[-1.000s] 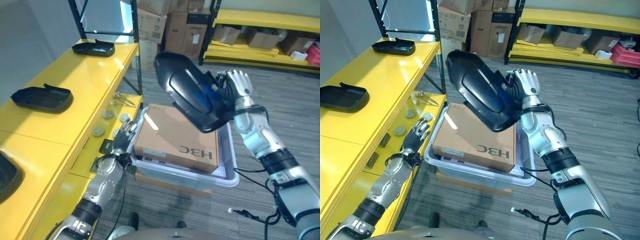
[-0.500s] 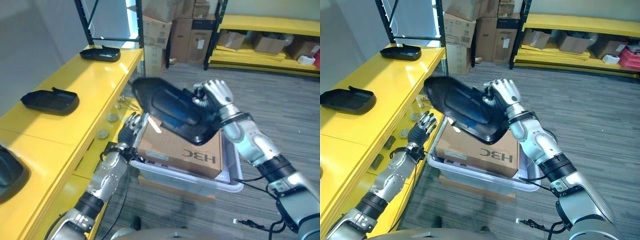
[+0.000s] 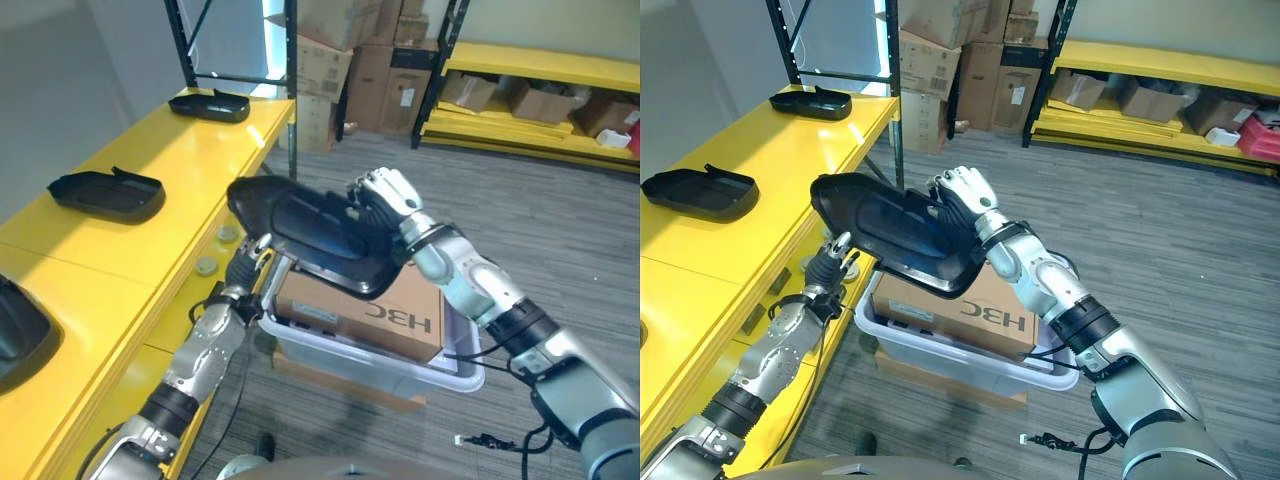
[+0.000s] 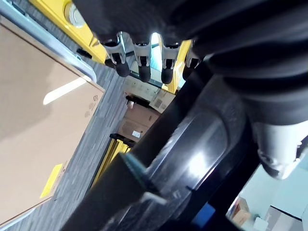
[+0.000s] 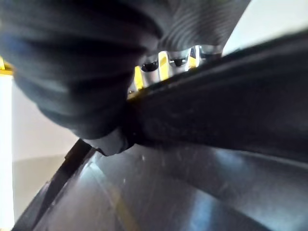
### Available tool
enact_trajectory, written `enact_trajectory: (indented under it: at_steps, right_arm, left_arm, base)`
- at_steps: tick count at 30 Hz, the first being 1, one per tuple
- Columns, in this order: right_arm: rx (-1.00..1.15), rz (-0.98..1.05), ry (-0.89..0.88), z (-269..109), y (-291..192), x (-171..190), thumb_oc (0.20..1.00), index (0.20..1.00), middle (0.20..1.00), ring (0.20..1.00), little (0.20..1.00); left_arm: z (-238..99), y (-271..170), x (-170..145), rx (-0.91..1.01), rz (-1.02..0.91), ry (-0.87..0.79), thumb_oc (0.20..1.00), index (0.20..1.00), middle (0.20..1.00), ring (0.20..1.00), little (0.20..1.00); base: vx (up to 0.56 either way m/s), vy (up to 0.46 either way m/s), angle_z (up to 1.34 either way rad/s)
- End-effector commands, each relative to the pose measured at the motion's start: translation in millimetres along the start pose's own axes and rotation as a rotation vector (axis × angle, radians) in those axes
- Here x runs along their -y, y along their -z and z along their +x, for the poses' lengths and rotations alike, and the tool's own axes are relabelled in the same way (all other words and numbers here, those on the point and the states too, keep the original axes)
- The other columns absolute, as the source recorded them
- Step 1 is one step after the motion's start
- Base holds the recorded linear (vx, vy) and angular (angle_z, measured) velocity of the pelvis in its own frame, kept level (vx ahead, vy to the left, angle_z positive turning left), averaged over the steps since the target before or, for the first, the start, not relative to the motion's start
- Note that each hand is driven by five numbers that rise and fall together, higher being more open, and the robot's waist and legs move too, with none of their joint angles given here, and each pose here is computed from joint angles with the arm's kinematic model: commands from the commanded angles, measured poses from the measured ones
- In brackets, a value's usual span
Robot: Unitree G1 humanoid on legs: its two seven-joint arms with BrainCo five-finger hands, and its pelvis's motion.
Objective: Move parts from the plastic box to the shelf.
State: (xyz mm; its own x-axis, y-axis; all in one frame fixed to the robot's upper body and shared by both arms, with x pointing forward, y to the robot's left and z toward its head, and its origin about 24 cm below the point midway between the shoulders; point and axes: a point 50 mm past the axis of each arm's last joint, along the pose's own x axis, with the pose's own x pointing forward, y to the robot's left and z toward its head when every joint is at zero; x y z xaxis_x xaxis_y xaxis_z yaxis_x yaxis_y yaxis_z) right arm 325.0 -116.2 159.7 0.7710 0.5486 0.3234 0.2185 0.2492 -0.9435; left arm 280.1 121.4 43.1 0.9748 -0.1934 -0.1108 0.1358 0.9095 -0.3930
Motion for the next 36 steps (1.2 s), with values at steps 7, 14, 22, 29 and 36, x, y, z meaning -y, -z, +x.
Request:
enact_trajectory:
  at_steps: [7,14,22,29,36]
  right_arm:
    - [0.272,0.192,0.133,27,-66,24,0.200,0.200,0.200,0.200,0.200]
    - [0.284,0.287,0.125,20,-75,16,0.200,0.200,0.200,0.200,0.200]
    - [0.160,0.500,0.133,-9,-60,0,1.000,1.000,1.000,1.000,1.000]
    - [-0.222,0.702,0.289,-67,-4,-14,1.000,1.000,1.000,1.000,1.000]
    - [-0.820,0.721,0.035,-190,41,-100,1.000,1.000,1.000,1.000,1.000]
  left_arm:
    - [21,-16,40,0.069,-0.046,0.138,1.000,1.000,1.000,1.000,1.000]
    - [19,-28,37,0.161,-0.095,0.090,0.200,0.200,0.200,0.200,0.200]
    - [14,-48,18,0.323,-0.044,-0.069,0.200,0.200,0.200,0.200,0.200]
    - [-10,-88,-15,0.558,0.378,-0.249,0.200,0.200,0.200,0.200,0.200]
    - [-45,-119,-34,0.745,0.833,-0.378,0.200,0.200,0.200,0.200,0.200]
  base:
    - [0.00,0.013,0.07]
    - [0.00,0.002,0.01]
    - [0.00,0.000,0.00]
    - [0.01,0.011,-0.05]
    - [0.02,-0.008,-0.11]
